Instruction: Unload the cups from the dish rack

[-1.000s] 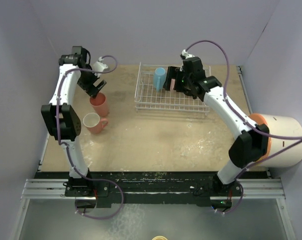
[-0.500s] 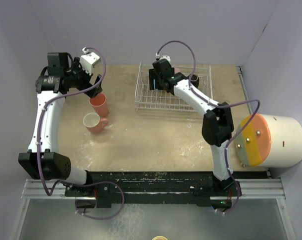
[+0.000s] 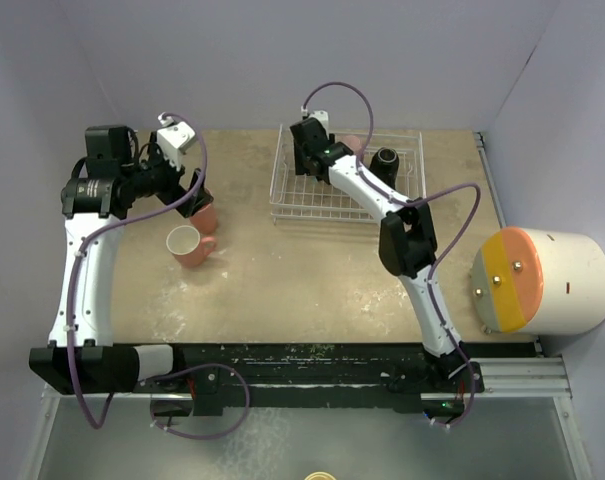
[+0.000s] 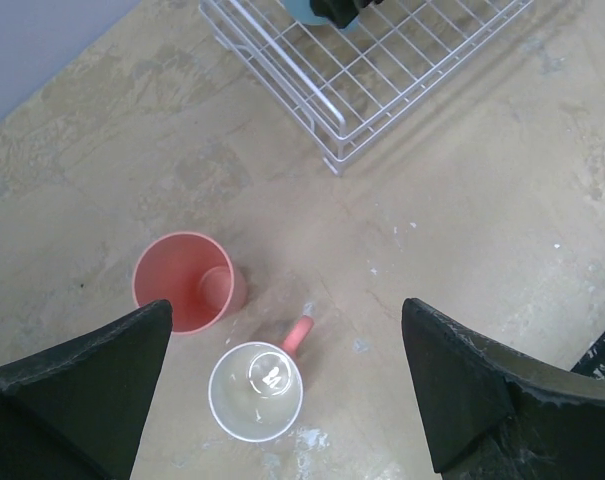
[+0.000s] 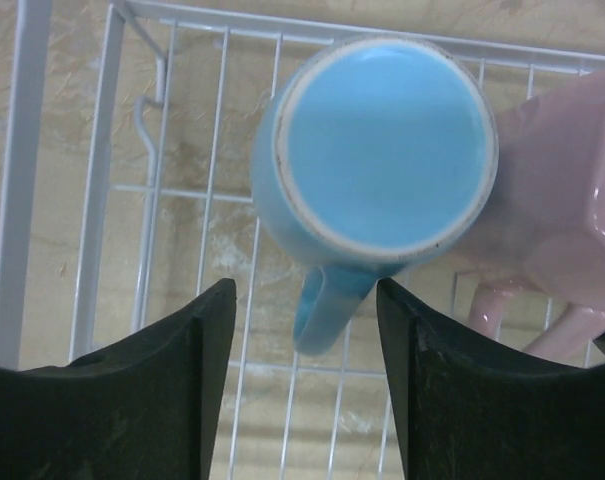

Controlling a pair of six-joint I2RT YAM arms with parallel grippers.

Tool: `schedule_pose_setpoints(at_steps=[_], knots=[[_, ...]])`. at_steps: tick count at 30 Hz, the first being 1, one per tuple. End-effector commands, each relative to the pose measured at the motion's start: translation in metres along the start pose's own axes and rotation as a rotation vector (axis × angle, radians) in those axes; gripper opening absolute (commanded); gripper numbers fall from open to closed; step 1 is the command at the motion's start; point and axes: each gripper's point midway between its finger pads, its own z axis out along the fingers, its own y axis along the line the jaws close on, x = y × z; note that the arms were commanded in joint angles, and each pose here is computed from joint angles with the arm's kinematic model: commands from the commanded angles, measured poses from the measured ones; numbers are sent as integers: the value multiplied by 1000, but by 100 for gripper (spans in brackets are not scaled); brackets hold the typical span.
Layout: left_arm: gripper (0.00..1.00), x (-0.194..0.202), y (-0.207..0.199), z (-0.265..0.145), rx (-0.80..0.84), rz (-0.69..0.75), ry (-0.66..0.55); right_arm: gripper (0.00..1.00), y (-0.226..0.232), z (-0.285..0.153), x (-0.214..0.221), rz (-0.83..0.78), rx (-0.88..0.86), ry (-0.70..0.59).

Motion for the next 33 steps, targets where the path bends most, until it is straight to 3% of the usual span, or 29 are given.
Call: schedule_pose_setpoints(at_steps=[1, 9, 17, 21, 25, 33], knots=[[99, -3, -18, -11, 59, 15, -23, 57, -11, -2, -22, 9, 80, -46], [99, -20, -24, -21, 54, 37, -90, 40, -17, -7, -21, 19, 113, -78], [99, -24, -33, -18, 106, 69, -138, 0, -13, -58, -70, 43, 12, -179], [99, -29, -39, -28, 81, 173, -195, 0, -11, -106, -102, 106, -86, -257], [99, -25, -44, -34, 50, 301, -241, 0, 0, -172, -126, 199, -290, -308], [99, -41, -65, -48, -6, 754, -459, 0, 62, -301, -97, 363, -974, -157]])
